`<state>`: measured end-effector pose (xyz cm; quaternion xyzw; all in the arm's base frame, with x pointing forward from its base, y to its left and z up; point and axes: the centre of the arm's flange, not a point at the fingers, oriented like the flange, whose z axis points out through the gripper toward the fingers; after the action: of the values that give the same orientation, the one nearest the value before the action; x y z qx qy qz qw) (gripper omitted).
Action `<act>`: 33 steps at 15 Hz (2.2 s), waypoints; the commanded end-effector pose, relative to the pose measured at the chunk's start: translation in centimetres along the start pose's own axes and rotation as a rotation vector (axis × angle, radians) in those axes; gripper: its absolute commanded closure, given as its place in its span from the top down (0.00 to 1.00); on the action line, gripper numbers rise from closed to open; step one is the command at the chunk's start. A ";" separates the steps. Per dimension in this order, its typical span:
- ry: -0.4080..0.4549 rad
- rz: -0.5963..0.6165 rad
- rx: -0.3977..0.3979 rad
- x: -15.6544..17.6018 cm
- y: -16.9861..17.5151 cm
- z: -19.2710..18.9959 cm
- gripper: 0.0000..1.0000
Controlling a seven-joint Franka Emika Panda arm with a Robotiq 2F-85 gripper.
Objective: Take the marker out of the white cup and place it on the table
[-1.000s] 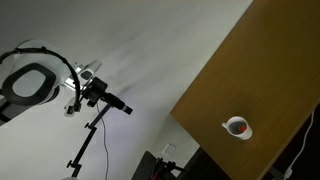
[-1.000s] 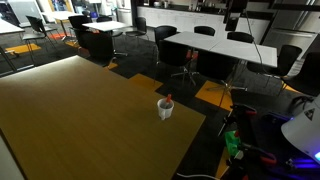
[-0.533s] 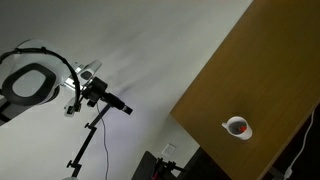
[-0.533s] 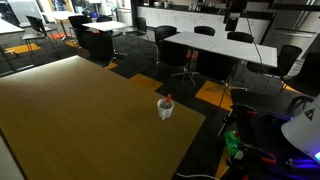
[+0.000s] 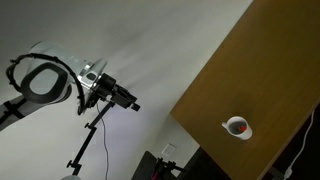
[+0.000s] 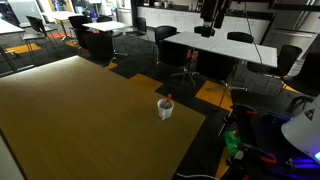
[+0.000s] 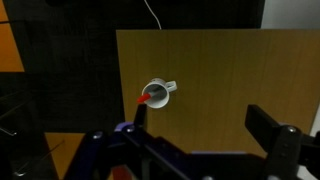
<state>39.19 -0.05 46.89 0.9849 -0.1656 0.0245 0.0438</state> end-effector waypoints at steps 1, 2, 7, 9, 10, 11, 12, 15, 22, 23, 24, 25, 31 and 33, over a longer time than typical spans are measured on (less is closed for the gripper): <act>0.050 0.174 -0.084 1.1 -1.2 2.8 1.00; 0.058 0.222 -0.107 1.4 -1.4 3.6 1.00; 0.050 0.480 -0.139 2.3 -2.5 8.9 1.00; 0.056 0.569 -0.133 2.5 -2.8 10.9 1.00; 0.060 0.609 -0.130 2.6 -3.0 12.0 1.00; 0.075 0.645 -0.137 2.7 -3.2 13.1 1.00; 0.090 0.677 -0.144 2.8 -3.3 14.1 1.00; 0.134 0.723 -0.179 3.2 -3.3 17.0 1.00; 0.104 0.703 -0.184 2.7 -3.2 16.7 1.00; 0.125 0.750 -0.196 3.0 -3.2 16.9 1.00; 0.145 0.777 -0.208 3.3 -3.1 17.3 1.00; 0.145 0.804 -0.212 3.6 -3.1 17.7 1.00; 0.215 1.077 -0.215 5.3 -4.3 20.6 1.00; 0.227 1.150 -0.209 5.9 -4.9 21.8 1.00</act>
<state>44.98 -0.20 27.52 0.7543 -0.6299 0.1161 0.1441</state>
